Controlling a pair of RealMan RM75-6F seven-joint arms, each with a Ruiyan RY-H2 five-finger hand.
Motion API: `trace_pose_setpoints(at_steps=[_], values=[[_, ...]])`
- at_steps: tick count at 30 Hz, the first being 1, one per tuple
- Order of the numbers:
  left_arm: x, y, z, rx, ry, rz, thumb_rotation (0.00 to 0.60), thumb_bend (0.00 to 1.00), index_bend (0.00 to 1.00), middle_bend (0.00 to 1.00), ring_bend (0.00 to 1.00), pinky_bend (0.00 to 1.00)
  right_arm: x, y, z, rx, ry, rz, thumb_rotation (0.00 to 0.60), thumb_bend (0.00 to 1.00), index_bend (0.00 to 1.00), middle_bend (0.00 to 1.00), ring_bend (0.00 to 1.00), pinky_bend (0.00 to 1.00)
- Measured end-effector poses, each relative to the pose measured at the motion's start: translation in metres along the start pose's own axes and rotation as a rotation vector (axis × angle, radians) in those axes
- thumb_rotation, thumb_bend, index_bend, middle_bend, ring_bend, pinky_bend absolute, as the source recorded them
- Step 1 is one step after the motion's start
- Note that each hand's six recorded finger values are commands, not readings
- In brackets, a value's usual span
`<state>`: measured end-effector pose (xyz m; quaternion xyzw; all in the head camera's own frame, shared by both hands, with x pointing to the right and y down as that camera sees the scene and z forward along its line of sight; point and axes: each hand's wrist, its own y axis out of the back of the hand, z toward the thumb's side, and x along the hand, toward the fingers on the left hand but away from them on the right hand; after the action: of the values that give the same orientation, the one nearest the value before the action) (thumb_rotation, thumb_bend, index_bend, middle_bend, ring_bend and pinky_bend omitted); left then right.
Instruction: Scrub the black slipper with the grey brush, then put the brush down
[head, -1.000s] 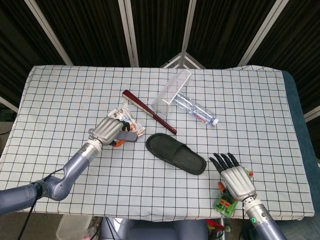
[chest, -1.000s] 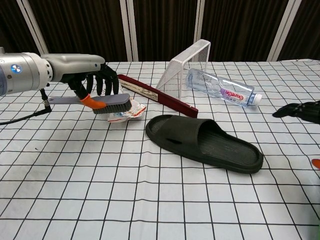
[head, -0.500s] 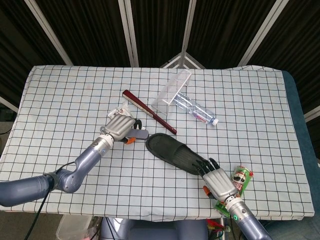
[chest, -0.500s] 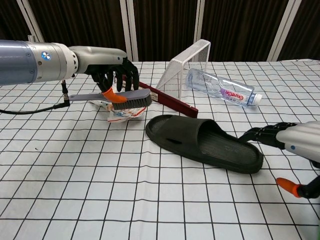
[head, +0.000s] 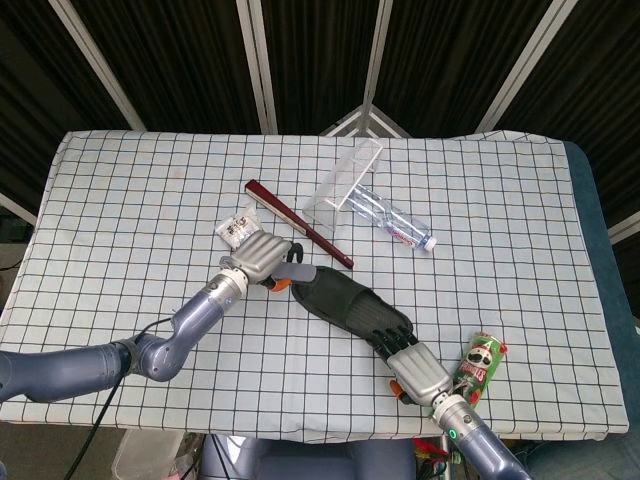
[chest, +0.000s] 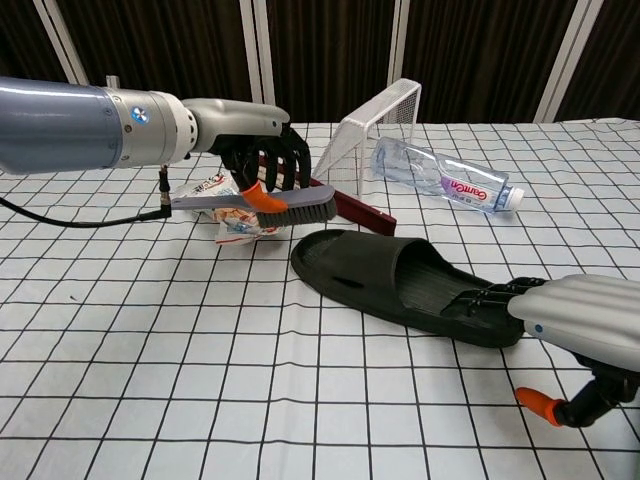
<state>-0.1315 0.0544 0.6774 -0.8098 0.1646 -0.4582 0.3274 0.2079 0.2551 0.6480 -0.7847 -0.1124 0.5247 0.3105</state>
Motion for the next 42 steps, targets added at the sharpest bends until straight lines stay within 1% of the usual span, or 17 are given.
trace_pose_setpoints(at_steps=[8, 18, 26, 30, 36, 42], values=[[0.005, 0.000, 0.002, 0.001, 0.009, 0.011, 0.600, 0.81, 0.48, 0.56, 0.40, 0.44, -0.006, -0.005, 0.000, -0.002, 0.013, 0.012, 0.600, 0.54, 0.00, 0.00, 0.00, 0.00], [0.013, -0.004, 0.011, -0.024, 0.011, -0.004, 0.600, 0.81, 0.48, 0.56, 0.40, 0.44, -0.015, -0.011, -0.001, -0.005, 0.028, 0.025, 0.600, 0.54, 0.00, 0.00, 0.00, 0.00], [0.021, -0.005, 0.019, -0.038, 0.008, -0.013, 0.600, 0.81, 0.48, 0.57, 0.40, 0.44, -0.020, -0.020, 0.004, -0.002, 0.052, 0.045, 0.600, 0.54, 0.00, 0.00, 0.00, 0.00], [0.028, -0.008, 0.029, -0.085, 0.006, -0.034, 0.600, 0.81, 0.48, 0.57, 0.40, 0.44, -0.021, -0.022, 0.007, -0.002, 0.060, 0.051, 0.600, 0.54, 0.00, 0.00, 0.00, 0.00], [0.035, -0.008, 0.051, -0.112, -0.033, -0.056, 0.600, 0.81, 0.48, 0.57, 0.40, 0.44, -0.021, -0.026, 0.012, 0.002, 0.076, 0.055, 0.600, 0.54, 0.00, 0.00, 0.00, 0.00], [0.039, -0.010, 0.065, -0.163, -0.058, -0.084, 0.600, 0.81, 0.48, 0.57, 0.40, 0.44, -0.023, -0.027, 0.018, 0.007, 0.085, 0.048, 0.600, 0.54, 0.00, 0.00, 0.00, 0.00]])
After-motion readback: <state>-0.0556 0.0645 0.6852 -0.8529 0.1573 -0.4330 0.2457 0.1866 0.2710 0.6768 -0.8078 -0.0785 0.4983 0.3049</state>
